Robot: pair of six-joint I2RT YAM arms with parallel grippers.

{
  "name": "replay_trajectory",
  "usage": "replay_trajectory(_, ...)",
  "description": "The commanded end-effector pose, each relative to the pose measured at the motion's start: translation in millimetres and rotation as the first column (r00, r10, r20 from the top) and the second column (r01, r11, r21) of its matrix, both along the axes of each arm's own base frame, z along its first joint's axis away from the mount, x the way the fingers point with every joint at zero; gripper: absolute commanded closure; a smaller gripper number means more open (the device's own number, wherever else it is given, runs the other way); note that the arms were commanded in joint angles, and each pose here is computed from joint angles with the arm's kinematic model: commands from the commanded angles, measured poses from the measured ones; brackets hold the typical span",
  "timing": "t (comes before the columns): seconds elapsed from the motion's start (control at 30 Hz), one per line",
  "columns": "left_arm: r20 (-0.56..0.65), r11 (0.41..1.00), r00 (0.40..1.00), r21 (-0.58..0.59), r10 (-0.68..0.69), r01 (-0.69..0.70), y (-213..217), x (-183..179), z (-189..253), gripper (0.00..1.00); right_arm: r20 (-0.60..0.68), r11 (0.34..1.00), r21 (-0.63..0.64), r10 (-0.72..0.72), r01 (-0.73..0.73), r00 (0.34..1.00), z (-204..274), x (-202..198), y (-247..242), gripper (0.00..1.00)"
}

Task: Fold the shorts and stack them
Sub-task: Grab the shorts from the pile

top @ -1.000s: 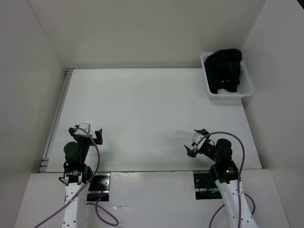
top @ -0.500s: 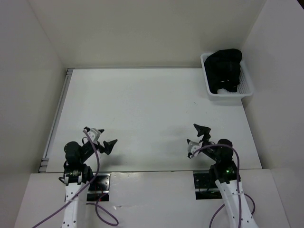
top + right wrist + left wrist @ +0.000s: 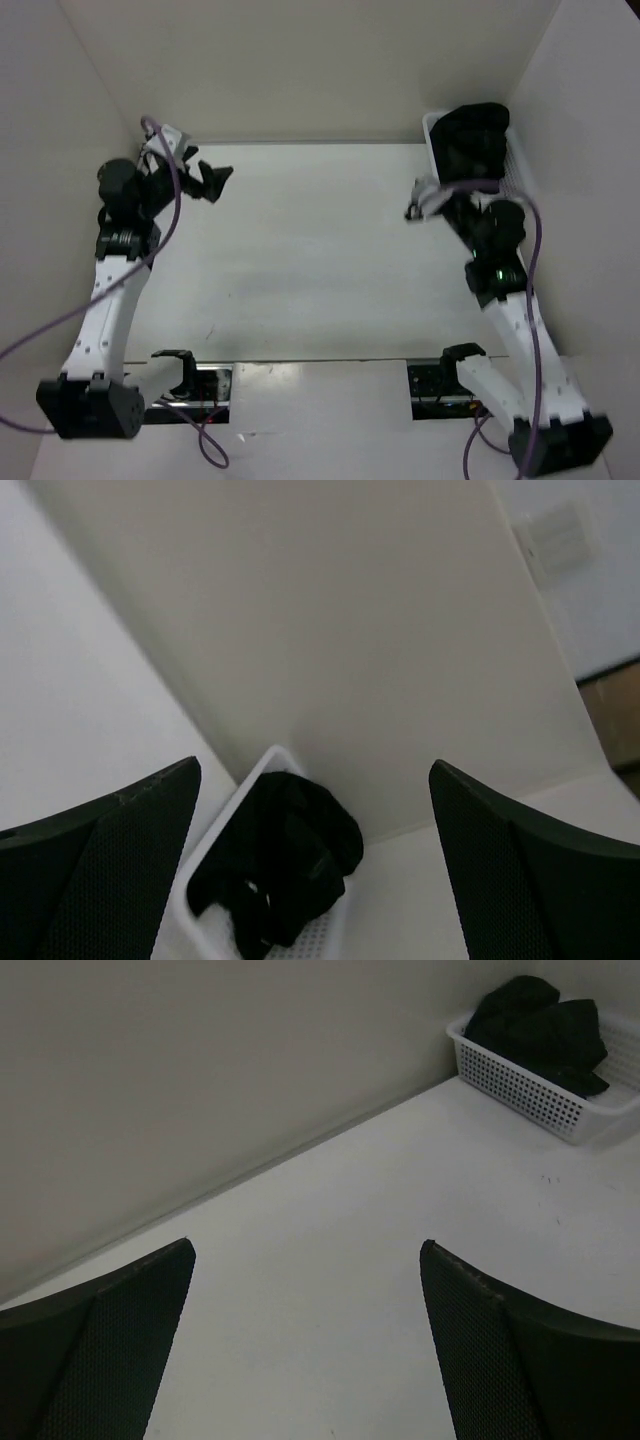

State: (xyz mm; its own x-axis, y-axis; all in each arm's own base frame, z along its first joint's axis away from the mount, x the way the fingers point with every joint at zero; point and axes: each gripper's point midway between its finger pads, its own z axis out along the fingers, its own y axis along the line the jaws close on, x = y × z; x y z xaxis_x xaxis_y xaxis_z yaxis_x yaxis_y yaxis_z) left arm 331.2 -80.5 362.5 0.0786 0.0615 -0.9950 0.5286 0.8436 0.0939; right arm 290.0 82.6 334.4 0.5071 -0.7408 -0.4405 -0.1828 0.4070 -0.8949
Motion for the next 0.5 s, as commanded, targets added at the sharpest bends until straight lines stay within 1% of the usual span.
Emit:
replay_trajectory(0.0,-0.233,0.998,0.971,0.014,0.06,-0.058,-2,47,-46,0.0,-0.316,0.839,0.353,-0.31,0.414,0.897,8,98,-49,0.0)
replay_trajectory(0.03,-0.277,0.998,0.959,0.03,0.062,-0.056,-15,67,-54,0.0,-0.367,0.818,0.362,-0.317,0.448,0.875,3,114,-54,0.0)
replay_trajectory(0.07,-0.317,0.998,0.946,0.043,0.063,-0.052,-24,76,-61,0.0,-0.46,0.777,0.388,-0.304,0.496,0.835,-9,138,-54,0.0)
replay_trajectory(0.1,-0.396,0.997,0.916,0.064,0.068,-0.046,-30,81,-78,0.0,-0.507,0.737,0.404,-0.312,0.542,0.803,-17,151,-65,0.0)
replay_trajectory(0.13,-0.489,0.996,0.87,0.086,0.058,-0.017,-45,97,-111,0.0,-0.516,0.703,0.444,-0.307,0.556,0.8,0,165,-70,0.0)
replay_trajectory(0.17,-0.486,0.996,0.873,0.086,0.045,-0.004,-53,109,-99,0.0,-0.609,0.643,0.454,-0.281,0.617,0.741,-21,176,-72,0.02)
replay_trajectory(0.2,-0.539,0.996,0.842,0.091,0.028,0.025,-62,109,-111,0.0,-0.692,0.594,0.418,-0.282,0.687,0.665,-59,199,-84,0.04)
replay_trajectory(0.23,-0.587,0.993,0.81,0.088,-0.011,0.077,-80,115,-133,0.0,-0.692,0.547,0.462,-0.27,0.698,0.67,-44,216,-91,0.05)
replay_trajectory(0.27,-0.592,0.992,0.805,0.088,-0.021,0.091,-88,119,-137,0.0,-0.751,0.455,0.48,-0.229,0.75,0.62,-59,224,-97,0.05)
replay_trajectory(0.3,-0.58,0.991,0.814,0.087,-0.033,0.102,-95,126,-131,0.0,-0.808,0.388,0.449,-0.208,0.805,0.551,-95,242,-112,0.05)
replay_trajectory(0.33,-0.599,0.989,0.8,0.09,-0.037,0.114,-102,134,-147,0.0,-0.799,0.342,0.498,-0.177,0.797,0.575,-81,256,-118,0.05)
replay_trajectory(0.37,-0.606,0.988,0.795,0.091,-0.044,0.123,-107,138,-152,0.0,-0.822,0.261,0.507,-0.14,0.822,0.552,-91,262,-124,0.07)
replay_trajectory(0.4,-0.609,0.988,0.792,0.091,-0.043,0.124,-110,148,-159,0.0,-0.839,0.211,0.496,-0.133,0.842,0.528,-107,274,-138,0.09)
replay_trajectory(0.43,-0.617,0.987,0.785,0.085,-0.054,0.134,-113,150,-164,0.0,-0.846,0.149,0.488,-0.161,0.86,0.508,-116,278,-152,0.12)
replay_trajectory(0.47,-0.619,0.987,0.784,0.085,-0.054,0.135,-113,153,-168,0.0,-0.854,0.11,0.482,-0.161,0.869,0.494,-124,283,-160,0.13)
